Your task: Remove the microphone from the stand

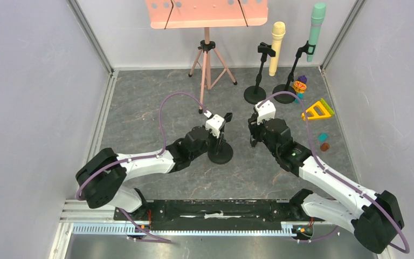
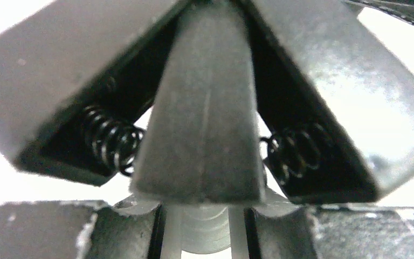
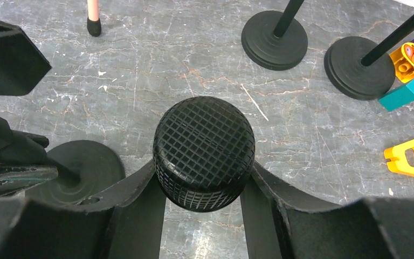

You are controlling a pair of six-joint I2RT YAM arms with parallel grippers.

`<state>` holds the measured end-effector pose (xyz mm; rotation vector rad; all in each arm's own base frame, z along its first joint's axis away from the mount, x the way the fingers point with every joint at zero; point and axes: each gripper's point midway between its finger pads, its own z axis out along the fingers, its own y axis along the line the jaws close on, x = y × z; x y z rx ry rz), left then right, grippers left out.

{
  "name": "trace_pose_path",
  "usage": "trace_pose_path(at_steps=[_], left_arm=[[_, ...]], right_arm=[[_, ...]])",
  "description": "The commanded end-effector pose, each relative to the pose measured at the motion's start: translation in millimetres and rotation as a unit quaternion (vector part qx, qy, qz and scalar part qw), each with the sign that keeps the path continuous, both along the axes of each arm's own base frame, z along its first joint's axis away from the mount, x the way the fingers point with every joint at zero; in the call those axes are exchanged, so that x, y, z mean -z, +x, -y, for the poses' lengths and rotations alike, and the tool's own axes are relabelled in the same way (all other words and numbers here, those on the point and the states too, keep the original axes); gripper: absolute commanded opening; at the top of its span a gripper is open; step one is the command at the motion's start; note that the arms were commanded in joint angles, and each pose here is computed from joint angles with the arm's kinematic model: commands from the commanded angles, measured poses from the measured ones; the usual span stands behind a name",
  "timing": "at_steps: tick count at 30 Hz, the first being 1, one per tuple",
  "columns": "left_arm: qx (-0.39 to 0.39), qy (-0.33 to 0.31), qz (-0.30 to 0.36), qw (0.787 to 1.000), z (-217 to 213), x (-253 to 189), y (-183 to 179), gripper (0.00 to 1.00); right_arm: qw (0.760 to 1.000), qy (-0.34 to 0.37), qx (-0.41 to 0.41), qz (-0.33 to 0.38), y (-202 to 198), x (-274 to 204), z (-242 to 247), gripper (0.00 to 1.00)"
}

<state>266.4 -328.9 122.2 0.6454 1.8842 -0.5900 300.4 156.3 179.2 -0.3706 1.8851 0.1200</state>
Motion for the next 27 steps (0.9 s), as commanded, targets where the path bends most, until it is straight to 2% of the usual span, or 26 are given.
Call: trace_pose_path(at_steps=[1, 5, 8, 13, 18, 21, 23, 25, 27], left_arm=[[-0.054, -0.011, 0.058, 0.997, -12.7, -25.8, 23.9, 0.2], [-0.108, 0.01, 0.08, 0.991, -33.6, -26.7, 41.4, 0.11], [-0.152, 0.015, 0.079, 0.985, -57.0, -27.6, 60.1, 0.13], [-0.241, 0.005, 0.075, 0.968, -121.2, -32.3, 99.5, 0.15], [-0.289, 0.02, 0.078, 0.954, -168.1, -29.1, 127.3, 0.16], [-0.302, 0.034, 0.071, 0.95, -181.4, -19.4, 136.5, 0.22], [-0.311, 0.039, 0.07, 0.947, -189.1, -14.8, 142.9, 0.18], [-0.32, 0.036, 0.063, 0.945, -197.5, -10.1, 150.9, 0.22], [-0.32, 0.032, 0.057, 0.945, -202.7, -12.2, 159.0, 0.22]], right_arm=[[1.0, 0.022, 0.002, 0.011, 1.6, -6.7, -0.8, 0.09], [1.0, 0.023, 0.008, 0.011, 2.8, -6.0, 2.9, 0.09], [1.0, 0.022, 0.013, 0.012, 4.8, -7.0, 6.5, 0.09], [1.0, 0.008, 0.023, -0.004, 11.7, -7.7, 17.3, 0.09], [0.999, 0.001, 0.026, -0.029, 24.8, -10.4, 30.2, 0.09], [0.998, 0.003, 0.033, -0.044, 34.8, -13.2, 42.1, 0.09], [0.998, 0.003, 0.046, -0.049, 40.9, -15.2, 54.5, 0.08], [0.997, 0.005, 0.056, -0.054, 46.4, -16.7, 67.4, 0.08], [0.996, 0.01, 0.067, -0.065, 51.0, -17.3, 81.0, 0.08]])
